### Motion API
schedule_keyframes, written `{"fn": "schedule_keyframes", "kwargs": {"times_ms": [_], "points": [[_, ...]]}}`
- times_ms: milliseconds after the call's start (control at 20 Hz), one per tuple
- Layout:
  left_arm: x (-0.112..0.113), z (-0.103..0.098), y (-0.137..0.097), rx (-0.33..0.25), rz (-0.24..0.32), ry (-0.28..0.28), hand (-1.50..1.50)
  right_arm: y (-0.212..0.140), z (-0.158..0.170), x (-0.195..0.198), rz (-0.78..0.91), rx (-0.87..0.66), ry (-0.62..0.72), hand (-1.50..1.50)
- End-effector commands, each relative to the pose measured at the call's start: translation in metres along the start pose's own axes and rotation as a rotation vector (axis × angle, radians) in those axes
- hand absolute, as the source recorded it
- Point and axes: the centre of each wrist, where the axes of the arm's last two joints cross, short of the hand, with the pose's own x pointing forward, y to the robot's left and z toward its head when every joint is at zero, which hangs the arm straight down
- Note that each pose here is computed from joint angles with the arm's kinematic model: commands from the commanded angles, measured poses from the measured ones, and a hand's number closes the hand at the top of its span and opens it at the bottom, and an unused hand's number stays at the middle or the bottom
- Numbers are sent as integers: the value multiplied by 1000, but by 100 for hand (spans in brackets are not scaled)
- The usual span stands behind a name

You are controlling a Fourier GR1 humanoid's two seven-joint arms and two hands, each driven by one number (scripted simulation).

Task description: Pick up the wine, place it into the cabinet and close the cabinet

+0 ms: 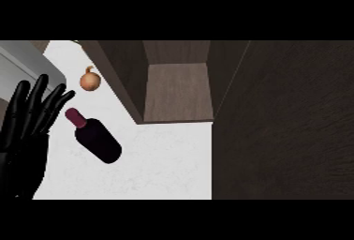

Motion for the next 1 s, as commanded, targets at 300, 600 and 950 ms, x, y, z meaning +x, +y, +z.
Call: {"fn": "schedule_keyframes", "kwargs": {"times_ms": [300,600,950], "points": [[-34,-14,-20,-614,523,101,-150,26,9,3,-167,174,54,-150],[-40,-33,44,-750,669,174,-150,26,26,27,-224,195,117,-150],[-22,-82,129,-791,720,204,-150,36,40,83,-223,220,102,-150]]}}
